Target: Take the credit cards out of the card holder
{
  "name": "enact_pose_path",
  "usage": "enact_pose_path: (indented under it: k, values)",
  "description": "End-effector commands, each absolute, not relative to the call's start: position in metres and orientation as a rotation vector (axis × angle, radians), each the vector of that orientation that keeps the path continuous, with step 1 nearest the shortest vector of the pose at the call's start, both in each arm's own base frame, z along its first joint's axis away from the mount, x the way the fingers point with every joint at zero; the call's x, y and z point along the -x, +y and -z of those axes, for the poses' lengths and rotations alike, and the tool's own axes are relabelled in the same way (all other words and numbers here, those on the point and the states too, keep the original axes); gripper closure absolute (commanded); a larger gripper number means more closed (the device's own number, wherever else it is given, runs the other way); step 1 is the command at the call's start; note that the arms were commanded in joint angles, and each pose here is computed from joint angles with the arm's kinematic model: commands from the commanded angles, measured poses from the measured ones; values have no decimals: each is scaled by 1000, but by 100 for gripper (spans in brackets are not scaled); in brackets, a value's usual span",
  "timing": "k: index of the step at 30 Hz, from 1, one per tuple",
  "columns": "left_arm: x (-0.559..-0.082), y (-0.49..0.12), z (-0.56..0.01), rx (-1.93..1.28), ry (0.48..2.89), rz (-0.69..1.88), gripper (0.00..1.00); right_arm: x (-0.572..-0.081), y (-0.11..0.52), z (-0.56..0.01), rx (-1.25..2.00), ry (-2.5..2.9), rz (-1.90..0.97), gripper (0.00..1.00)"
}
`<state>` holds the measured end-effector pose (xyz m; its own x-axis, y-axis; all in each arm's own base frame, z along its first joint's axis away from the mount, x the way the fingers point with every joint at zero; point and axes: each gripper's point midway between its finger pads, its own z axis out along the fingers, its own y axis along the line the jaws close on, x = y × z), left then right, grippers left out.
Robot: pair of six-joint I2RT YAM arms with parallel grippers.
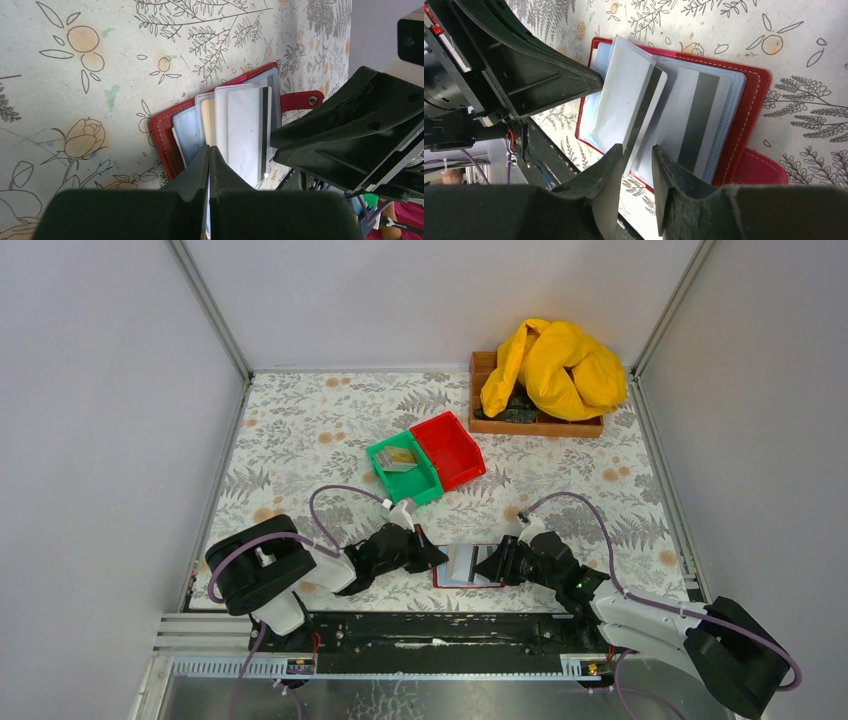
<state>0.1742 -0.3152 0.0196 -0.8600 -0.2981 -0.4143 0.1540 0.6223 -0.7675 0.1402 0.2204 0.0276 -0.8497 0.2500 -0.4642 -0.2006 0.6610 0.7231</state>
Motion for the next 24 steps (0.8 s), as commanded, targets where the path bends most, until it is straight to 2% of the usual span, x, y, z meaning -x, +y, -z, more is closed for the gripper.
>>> enact_pose_path:
  k: [1,9,22,24]
  values:
    - [-171,-312,-14,106,2354,1158,100,-141,227,-36,-23,2291,-1186,66]
    - [-172,-312,-16,100,2355,1148,100,-141,233,-34,-16,2296,-1234,68]
    - [-172,-315,-14,91,2362,1149,100,-143,224,-42,-18,2271,-1211,99]
    - [-173,-315,-14,93,2361,1149,100,-142,223,-44,-16,2264,-1211,100]
